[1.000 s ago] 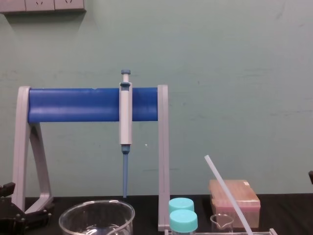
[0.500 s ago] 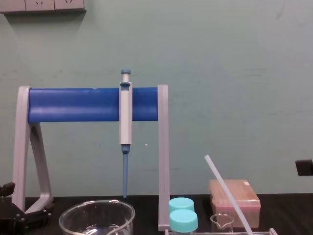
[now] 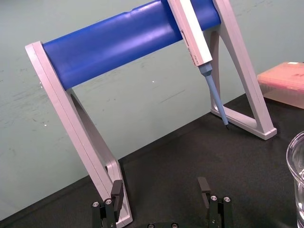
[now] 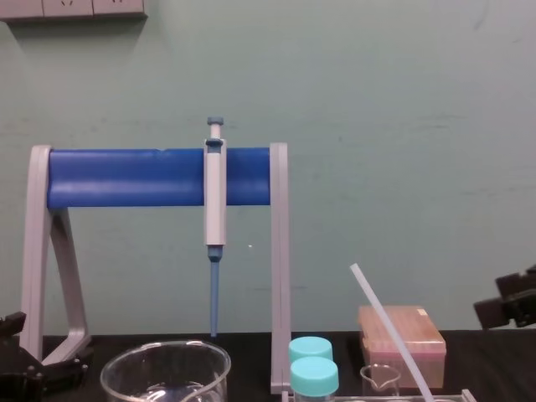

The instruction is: Pick up the stirring rod with one hand, then place it down.

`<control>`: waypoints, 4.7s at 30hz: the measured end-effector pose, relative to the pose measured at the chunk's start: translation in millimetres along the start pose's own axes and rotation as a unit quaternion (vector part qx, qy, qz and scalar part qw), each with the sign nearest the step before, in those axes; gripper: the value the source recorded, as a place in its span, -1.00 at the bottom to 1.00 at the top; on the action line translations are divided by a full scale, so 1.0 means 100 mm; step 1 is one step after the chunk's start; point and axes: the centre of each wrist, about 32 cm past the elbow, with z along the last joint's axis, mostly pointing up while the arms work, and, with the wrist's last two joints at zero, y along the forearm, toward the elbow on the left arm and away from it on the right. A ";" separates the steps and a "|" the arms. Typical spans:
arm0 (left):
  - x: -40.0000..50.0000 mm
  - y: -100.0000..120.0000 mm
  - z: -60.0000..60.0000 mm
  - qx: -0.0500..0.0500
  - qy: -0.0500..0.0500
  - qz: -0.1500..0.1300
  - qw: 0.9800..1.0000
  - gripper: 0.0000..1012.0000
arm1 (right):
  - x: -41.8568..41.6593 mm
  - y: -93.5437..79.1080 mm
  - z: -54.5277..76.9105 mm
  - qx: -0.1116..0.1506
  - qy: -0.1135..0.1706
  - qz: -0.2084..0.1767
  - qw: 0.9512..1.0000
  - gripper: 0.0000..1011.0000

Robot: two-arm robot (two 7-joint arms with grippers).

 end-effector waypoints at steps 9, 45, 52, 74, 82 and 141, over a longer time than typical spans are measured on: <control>0.000 0.00 0.00 0.000 0.000 0.000 1.000 0.99 | 0.130 0.25 0.21 -0.027 -0.015 0.030 0.999 0.98; 0.000 0.00 0.00 0.000 0.000 0.000 1.000 0.99 | 0.170 1.03 0.27 -0.056 -0.009 0.052 0.997 0.80; 0.000 0.00 0.00 0.000 0.000 0.000 1.000 0.99 | 0.158 1.02 0.28 -0.055 -0.010 0.051 0.997 0.48; 0.000 0.00 0.00 0.000 0.000 0.000 1.000 0.99 | 0.162 0.99 0.24 -0.056 -0.008 0.052 0.997 -0.86; 0.000 0.00 0.00 0.000 0.000 0.000 1.000 0.99 | 0.160 0.95 0.21 -0.053 -0.003 0.051 0.997 -0.86; 0.000 0.00 0.00 0.000 0.000 0.000 1.000 0.99 | -0.108 0.01 0.30 0.152 0.002 0.013 0.988 -0.86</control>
